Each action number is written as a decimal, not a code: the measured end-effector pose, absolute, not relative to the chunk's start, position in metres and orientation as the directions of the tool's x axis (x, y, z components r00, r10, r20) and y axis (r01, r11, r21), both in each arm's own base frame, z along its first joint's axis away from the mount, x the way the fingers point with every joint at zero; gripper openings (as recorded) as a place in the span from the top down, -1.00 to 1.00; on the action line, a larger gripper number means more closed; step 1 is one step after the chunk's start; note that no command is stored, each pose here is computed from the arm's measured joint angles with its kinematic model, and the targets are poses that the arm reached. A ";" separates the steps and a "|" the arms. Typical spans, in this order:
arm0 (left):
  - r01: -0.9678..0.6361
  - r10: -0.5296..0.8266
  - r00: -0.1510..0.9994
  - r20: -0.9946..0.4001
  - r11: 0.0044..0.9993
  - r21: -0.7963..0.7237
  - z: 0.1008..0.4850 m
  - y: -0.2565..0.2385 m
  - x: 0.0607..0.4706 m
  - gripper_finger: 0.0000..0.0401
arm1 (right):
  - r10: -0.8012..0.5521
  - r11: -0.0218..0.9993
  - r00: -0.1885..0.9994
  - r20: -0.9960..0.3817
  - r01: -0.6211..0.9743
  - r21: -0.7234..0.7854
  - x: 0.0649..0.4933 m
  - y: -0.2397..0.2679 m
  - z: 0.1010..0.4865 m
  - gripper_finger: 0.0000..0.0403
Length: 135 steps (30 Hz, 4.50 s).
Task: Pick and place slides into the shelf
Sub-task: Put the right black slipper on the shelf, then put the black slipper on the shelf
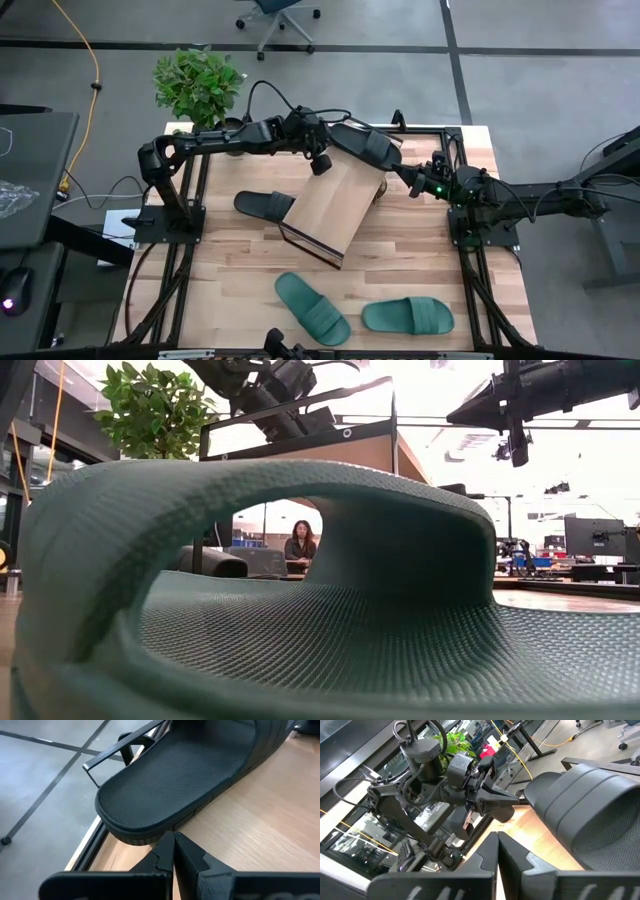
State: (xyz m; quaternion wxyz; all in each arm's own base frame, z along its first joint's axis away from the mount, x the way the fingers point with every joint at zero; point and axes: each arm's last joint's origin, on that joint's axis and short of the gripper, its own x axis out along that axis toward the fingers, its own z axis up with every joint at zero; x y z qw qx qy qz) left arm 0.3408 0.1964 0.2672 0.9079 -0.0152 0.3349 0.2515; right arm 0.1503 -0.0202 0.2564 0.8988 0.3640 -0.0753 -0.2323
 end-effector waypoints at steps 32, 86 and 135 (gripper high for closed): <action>-0.426 0.412 0.688 -0.597 0.896 0.127 0.265 0.200 0.344 1.00 | -0.475 0.626 0.879 -0.042 0.371 0.686 0.150 -0.020 0.256 1.00; -0.275 0.215 0.756 -0.618 0.961 -0.002 0.265 0.194 0.342 1.00 | -0.467 0.623 0.882 -0.062 0.378 0.685 0.150 -0.020 0.253 1.00; -0.602 0.209 0.588 -0.781 0.758 -0.250 0.243 0.056 0.176 1.00 | -0.404 0.627 0.911 -0.088 0.345 0.699 0.151 -0.018 0.251 1.00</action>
